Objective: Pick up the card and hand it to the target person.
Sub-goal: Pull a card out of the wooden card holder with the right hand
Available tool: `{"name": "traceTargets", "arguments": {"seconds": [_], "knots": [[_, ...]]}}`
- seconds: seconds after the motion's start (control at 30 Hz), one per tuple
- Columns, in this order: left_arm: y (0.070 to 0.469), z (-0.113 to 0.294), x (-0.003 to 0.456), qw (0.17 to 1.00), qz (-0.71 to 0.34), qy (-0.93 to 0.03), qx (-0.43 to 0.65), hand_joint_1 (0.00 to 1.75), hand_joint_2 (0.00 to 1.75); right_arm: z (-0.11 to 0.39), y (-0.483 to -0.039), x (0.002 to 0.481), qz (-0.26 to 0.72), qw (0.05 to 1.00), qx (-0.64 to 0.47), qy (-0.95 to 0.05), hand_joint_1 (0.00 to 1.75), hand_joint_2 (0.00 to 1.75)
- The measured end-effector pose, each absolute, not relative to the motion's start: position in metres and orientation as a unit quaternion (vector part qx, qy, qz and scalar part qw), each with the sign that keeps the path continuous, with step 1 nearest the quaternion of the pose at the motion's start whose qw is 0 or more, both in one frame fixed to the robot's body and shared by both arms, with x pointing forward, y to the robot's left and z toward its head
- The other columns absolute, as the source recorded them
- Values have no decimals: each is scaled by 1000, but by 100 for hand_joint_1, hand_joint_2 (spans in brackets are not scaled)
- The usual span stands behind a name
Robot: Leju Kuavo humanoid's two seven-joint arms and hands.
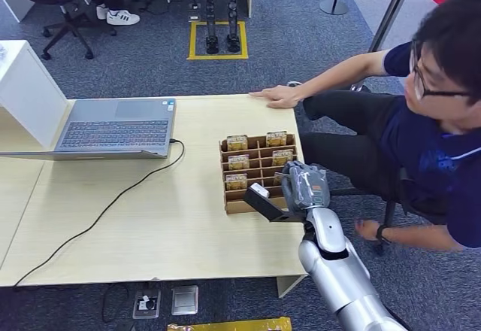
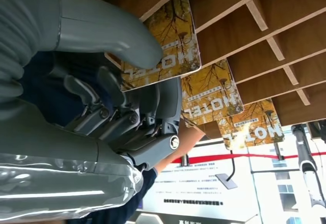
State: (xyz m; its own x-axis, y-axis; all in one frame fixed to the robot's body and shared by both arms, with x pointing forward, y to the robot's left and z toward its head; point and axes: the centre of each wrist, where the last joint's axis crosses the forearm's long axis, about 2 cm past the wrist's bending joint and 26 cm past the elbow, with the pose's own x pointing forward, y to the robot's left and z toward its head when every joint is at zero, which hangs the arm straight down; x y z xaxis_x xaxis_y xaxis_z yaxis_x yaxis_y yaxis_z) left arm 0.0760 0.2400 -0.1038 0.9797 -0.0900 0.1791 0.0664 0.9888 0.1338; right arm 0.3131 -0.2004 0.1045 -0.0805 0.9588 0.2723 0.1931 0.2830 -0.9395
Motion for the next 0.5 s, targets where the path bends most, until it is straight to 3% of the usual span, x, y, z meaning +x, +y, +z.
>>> {"name": "traceTargets", "arguments": {"seconds": [0.5], "knots": [[240,-104,75,992,-40,-98,69,0,0,110,-206,317,364,486,-464,-645,175,175]]}}
